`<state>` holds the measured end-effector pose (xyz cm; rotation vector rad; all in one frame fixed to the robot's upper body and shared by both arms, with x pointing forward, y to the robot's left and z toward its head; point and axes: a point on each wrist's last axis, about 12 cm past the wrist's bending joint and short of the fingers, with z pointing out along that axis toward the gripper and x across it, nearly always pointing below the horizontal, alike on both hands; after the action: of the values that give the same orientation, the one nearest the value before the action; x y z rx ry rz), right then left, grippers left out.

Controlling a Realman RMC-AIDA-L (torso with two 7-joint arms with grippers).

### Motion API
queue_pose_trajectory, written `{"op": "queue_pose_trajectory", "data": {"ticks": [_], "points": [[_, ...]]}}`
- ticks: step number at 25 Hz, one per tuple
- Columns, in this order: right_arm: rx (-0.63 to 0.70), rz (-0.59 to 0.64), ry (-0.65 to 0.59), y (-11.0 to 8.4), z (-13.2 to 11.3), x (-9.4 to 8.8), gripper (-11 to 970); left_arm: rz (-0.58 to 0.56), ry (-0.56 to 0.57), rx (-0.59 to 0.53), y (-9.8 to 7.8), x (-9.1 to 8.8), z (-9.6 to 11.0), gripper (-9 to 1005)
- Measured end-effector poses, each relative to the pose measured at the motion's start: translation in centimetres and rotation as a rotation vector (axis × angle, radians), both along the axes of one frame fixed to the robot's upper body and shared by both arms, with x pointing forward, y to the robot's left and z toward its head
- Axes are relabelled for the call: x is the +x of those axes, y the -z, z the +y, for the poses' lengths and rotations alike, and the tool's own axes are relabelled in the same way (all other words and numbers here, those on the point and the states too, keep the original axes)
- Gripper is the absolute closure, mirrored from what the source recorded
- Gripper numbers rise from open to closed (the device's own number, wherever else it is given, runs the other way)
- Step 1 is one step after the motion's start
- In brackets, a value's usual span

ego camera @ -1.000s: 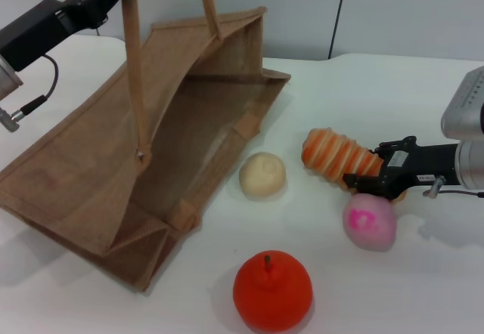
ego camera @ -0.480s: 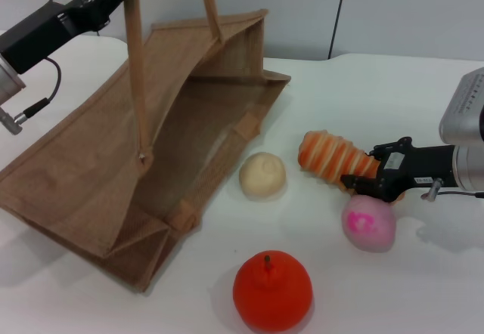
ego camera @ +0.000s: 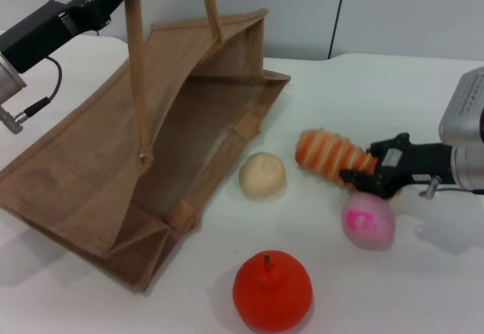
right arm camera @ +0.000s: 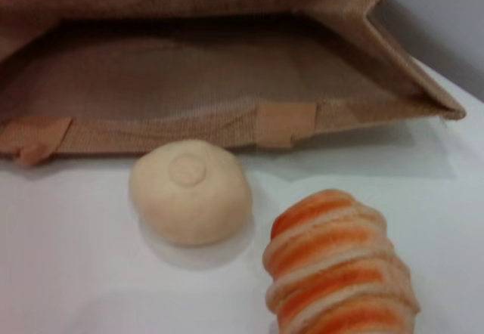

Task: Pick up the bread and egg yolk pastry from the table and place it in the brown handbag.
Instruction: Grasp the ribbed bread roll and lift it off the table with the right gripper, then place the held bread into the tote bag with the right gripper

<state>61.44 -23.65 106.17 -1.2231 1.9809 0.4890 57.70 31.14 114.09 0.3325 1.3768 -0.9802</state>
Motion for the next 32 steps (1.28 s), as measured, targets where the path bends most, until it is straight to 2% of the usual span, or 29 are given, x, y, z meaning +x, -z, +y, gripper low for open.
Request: {"op": "queue_pose_trajectory", "data": {"ticks": [4,9,10,20,29,32], "points": [[0.086,-0.057,-0.009,-1.1,0.5,0.3,563,0.002,0.001,-0.002,0.0,0.0,0.0,875],[0.167,-0.136,-0.113,-3.2,2.2,0.9,610,-0.015,0.029,-0.009,-0.4,0.0,-0.2,875],[0.167,-0.136,-0.113,-3.2,2.2,0.9,610,-0.023,0.040,-0.011,-0.6,0.0,-0.4,874],[0.117,-0.167,-0.310,-4.8,9.4,2.3,615,-0.061,0.135,-0.043,-2.5,1.2,-2.2,874],[0.026,-0.268,-0.329,-5.3,14.5,3.4,630,-0.076,0.208,-0.073,-3.9,1.9,-3.6,874],[0.035,-0.309,-0.333,-5.4,15.4,3.4,635,-0.091,0.241,-0.080,-4.4,2.1,-4.1,874]]}}
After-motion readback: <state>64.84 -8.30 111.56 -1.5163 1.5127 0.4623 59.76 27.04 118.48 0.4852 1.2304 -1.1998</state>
